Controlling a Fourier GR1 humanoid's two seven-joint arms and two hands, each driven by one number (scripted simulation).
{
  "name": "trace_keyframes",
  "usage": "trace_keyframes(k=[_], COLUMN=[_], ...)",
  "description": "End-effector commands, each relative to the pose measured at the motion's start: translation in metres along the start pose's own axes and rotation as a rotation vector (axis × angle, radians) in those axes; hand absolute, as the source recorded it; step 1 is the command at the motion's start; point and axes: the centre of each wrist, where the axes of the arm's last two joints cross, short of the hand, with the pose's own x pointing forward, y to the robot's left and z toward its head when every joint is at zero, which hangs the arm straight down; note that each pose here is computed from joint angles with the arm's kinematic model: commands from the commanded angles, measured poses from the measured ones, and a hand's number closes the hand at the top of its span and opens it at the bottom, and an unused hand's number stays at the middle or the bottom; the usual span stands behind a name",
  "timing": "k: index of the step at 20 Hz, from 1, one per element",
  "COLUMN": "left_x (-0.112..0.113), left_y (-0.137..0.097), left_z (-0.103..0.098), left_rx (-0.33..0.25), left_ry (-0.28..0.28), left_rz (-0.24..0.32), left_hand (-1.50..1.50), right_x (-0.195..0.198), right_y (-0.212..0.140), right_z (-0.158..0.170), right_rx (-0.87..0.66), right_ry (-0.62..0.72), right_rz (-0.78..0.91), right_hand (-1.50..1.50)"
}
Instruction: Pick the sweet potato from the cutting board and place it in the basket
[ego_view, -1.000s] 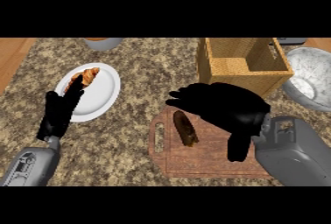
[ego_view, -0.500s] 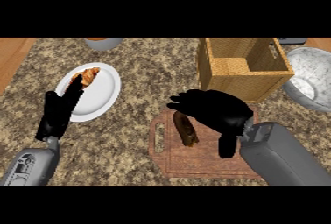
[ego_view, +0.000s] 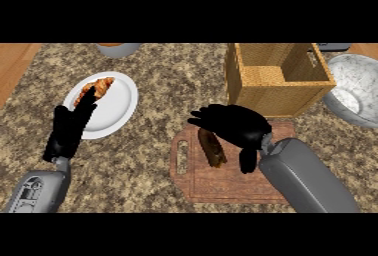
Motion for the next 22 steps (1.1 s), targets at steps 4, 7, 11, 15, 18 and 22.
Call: trace_keyframes(k=[4,7,11,15,18,22], left_x=[0.000,-0.007,-0.008,-0.011,0.001,0.000], left_y=[0.011,-0.006,0.014,0.010,0.008,0.012], left_z=[0.005,0.028,0.006,0.013,-0.011,0.001], left_rx=[-0.007,0.002,-0.007,-0.007,-0.001,-0.004], left_ry=[-0.001,0.013,0.011,0.002,-0.001,-0.010], left_rz=[0.005,-0.003,0.006,0.011,0.006,0.018], left_hand=[0.00,0.00,0.00,0.00,0.00,0.00], right_x=[0.003,-0.005,0.013,0.010,-0.018,0.000], right_y=[0.015,0.019,0.024,0.031,0.060,0.064], right_z=[-0.016,-0.018,-0.050,-0.031,-0.041,-0.057], right_rx=[0.008,0.012,-0.001,0.047,0.065,0.086], right_ry=[-0.007,0.005,-0.001,0.022,0.034,0.052], right_rz=[-0.002,-0.019,-0.007,-0.010,0.008,-0.012], right_hand=[-1.50,-1.50,-1.50,-1.50,-1.50,-1.50])
